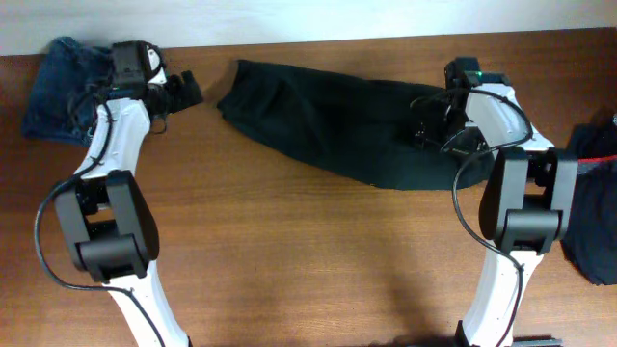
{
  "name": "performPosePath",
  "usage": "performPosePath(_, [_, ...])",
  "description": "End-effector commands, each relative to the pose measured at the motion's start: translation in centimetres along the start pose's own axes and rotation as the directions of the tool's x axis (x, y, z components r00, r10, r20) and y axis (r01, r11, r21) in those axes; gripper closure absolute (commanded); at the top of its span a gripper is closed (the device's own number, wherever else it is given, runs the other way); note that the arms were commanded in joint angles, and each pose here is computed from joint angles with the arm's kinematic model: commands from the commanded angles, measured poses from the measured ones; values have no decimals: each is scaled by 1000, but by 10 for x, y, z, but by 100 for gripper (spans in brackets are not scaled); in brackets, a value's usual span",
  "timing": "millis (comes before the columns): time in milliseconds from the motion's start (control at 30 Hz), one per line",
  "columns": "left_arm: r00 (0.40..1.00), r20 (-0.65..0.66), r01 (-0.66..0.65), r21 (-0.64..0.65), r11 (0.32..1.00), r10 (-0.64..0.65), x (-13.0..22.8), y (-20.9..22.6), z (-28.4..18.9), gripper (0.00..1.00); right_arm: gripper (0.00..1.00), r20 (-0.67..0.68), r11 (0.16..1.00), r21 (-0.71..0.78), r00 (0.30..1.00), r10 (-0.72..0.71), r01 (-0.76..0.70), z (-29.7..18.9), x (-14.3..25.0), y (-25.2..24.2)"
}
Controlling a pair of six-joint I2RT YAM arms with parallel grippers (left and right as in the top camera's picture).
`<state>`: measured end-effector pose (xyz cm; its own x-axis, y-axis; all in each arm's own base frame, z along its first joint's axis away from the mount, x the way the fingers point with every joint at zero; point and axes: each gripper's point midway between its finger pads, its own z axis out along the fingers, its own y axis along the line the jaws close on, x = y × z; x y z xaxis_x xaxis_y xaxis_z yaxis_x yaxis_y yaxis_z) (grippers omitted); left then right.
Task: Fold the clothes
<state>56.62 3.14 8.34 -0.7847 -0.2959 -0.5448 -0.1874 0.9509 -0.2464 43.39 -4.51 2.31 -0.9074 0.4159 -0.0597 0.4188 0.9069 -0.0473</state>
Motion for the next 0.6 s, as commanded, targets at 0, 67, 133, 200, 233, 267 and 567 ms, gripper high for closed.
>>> performPosePath(0, [998, 38, -51, -2, 999, 51, -15, -12, -22, 1, 1, 120, 998, 42, 992, 47, -52, -41, -35, -12])
performPosePath(67, [998, 38, -53, 0, 999, 53, -16, -15, -30, 1, 1, 155, 996, 66, 987, 48, -59, -63, -44, -17])
performPosePath(133, [998, 41, -55, 6, 998, 55, -18, -18, -39, 1, 1, 186, 987, 138, 981, 50, -77, -81, -48, -30])
performPosePath(200, [997, 40, -70, 73, 995, 67, -17, -37, -46, 1, 1, 168, 991, 117, 984, 50, -70, -93, -45, -28])
performPosePath(233, [996, 33, -81, 132, 988, 77, -14, -52, -49, 1, 1, 159, 993, 96, 986, 50, -65, -93, -43, -24])
performPosePath(267, [996, 16, -91, 181, 979, 90, -8, -67, -51, 1, 1, 136, 999, 39, 990, 28, -34, -92, -40, -13])
performPosePath(567, [929, -76, -349, 149, 925, 362, 60, -155, -42, 22, 0, -13, 984, -150, 995, -100, 97, -53, -8, 20])
